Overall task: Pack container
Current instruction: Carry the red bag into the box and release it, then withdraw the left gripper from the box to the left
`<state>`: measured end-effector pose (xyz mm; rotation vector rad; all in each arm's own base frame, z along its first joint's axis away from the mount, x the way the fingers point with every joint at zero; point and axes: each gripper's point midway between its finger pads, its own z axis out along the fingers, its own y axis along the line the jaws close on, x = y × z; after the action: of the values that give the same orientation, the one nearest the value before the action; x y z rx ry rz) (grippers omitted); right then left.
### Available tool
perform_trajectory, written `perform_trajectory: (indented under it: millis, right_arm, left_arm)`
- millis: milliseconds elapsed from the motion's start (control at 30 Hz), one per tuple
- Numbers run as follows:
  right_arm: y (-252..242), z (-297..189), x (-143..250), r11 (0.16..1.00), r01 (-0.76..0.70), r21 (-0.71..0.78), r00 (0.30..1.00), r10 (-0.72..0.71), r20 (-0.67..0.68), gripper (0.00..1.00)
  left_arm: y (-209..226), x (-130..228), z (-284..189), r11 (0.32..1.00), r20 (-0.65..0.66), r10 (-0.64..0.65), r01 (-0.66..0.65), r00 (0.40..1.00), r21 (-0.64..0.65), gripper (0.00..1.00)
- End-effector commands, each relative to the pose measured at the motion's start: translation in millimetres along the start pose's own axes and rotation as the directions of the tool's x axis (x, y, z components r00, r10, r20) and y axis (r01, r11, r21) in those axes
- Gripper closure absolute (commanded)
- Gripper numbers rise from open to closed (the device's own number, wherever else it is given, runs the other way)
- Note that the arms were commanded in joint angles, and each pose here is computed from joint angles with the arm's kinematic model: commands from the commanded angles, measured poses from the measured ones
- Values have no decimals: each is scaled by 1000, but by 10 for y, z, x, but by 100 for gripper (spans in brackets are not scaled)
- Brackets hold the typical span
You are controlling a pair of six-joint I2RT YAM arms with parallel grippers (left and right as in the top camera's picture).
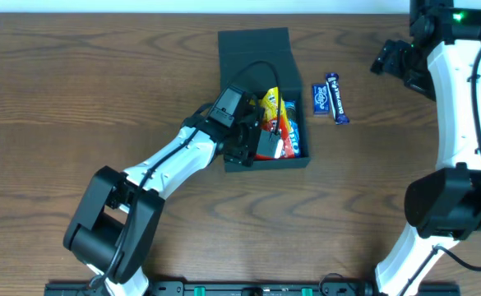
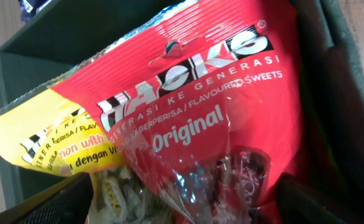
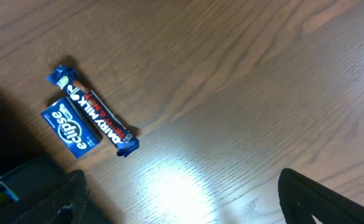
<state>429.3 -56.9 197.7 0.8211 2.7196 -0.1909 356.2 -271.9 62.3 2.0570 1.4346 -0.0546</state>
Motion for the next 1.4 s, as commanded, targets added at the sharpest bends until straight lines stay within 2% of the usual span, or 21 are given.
perform_trajectory:
  millis: [0,100,333,400,467,567,633,667,700,733,767,800,933,967,1033,1200,1367]
  right_arm:
    - [-35,-73,-55,1000,4,-2,1000,-3,25,2]
    - [-33,-73,-53,1000,4,-3,1000,-4,24,2]
    - [-33,-73,-53,1000,4,-3,1000,-4,24,1]
    - [-26,-73,-49,1000,4,-6,1000,-4,22,1]
    - [-22,-73,-45,1000,5,-9,1000,-4,20,1]
    - [-14,-73,-34,1000,6,-14,1000,-5,14,1]
    - [-19,-72,-16,1000,13,-12,1000,-13,8,17]
    - [-3,-69,1,999,28,-19,1000,-28,0,31]
    - [30,-64,25,998,48,-36,999,-48,-10,50]
    - [59,-53,49,997,64,-49,998,-65,-19,76]
    - [75,-43,76,996,70,-52,997,-71,-27,93]
    - [108,-34,109,995,77,-61,996,-80,-38,99]
    - [401,34,329,964,184,-191,975,-204,-93,98]
    - [504,102,436,951,213,-223,964,-242,-112,99]
    - [622,272,624,941,234,-243,951,-274,-146,98]
    - [917,640,1145,906,279,-318,910,-355,-214,98]
    - [1089,823,1417,886,323,-333,891,-403,-207,98]
  left_arm:
    - [44,-56,-158,999,1,-17,18,1000,-38,5]
    - [246,-127,-341,992,8,-41,41,999,-123,5]
    - [630,-357,-759,923,139,-249,278,959,-267,5]
    - [660,-386,-834,899,167,-308,344,937,-271,5]
    - [672,-395,-866,848,206,-423,466,882,-251,5]
    - [654,-289,-860,738,209,-596,632,775,-237,5]
    - [674,-119,-878,638,197,-697,722,690,-268,5]
    - [684,-38,-891,582,199,-743,763,639,-279,5]
    - [698,100,-922,478,215,-813,831,541,-285,5]
    - [707,223,-963,385,233,-861,879,451,-279,5]
    - [714,342,-1011,301,250,-895,913,370,-276,5]
    - [713,436,-1051,243,260,-914,932,313,-268,5]
    - [693,752,-1230,72,289,-946,965,147,-253,5]
    - [682,886,-1304,-1,303,-950,967,79,-256,5]
    - [633,1043,-1377,-79,306,-952,965,1,-249,5]
    - [486,1089,-1420,-123,260,-962,986,-89,-116,5]
    - [419,1162,-1468,-160,243,-960,984,-138,-74,5]
